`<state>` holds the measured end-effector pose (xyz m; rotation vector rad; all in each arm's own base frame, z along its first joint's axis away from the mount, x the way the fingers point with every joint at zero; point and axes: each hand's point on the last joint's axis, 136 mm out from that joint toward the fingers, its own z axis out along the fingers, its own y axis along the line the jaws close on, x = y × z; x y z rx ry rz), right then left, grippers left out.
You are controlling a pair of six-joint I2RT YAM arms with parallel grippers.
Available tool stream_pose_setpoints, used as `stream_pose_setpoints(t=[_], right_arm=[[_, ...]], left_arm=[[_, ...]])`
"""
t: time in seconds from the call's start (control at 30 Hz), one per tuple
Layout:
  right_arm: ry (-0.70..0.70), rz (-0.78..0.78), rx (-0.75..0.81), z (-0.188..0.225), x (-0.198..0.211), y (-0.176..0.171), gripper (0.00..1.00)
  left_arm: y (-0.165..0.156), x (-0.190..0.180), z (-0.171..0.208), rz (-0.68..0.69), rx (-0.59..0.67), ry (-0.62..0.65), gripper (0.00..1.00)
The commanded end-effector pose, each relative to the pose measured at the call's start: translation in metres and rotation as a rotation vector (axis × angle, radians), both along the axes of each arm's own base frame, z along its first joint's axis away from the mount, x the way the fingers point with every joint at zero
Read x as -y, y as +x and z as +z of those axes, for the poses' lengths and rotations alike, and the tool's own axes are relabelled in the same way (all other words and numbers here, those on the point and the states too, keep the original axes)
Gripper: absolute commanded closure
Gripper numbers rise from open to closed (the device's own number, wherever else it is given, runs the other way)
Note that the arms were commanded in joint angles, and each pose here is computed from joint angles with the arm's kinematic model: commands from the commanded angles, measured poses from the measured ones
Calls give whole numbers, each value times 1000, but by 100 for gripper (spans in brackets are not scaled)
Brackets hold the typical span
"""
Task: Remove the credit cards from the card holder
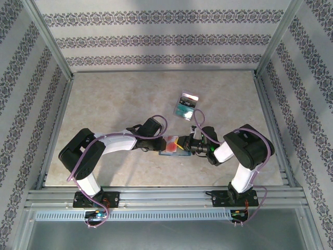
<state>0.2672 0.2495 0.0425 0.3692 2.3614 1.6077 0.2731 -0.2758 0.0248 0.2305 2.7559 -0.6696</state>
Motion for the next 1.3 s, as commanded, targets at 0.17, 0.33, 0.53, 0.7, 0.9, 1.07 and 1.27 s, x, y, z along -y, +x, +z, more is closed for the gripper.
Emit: stream_pose_setpoints(t=[0.17, 0.33, 0.53, 0.7, 0.9, 1.07, 1.27], right_arm=[[-20, -3, 28, 2, 9, 0, 95], [-66, -3, 22, -1, 14, -2, 95], [-103, 2, 36, 3, 16, -2, 95], [-161, 4, 18, -3, 23, -8, 95], [-199, 0, 56, 9, 25, 0, 97], [-219, 4, 69, 13, 26, 1, 100], [-245, 12, 84, 18, 28, 2, 100]], left_arm=[[-8, -28, -22, 24, -44, 155, 78], [-5, -33, -19, 28, -30, 168, 80], [-5, -30, -15, 31, -28, 144, 80], [-7, -29, -13, 44, -31, 121, 80], [-9, -32, -13, 61, -31, 119, 80], [-9, -33, -9, 72, -19, 112, 80], [-4, -33, 4, 87, 14, 94, 78]])
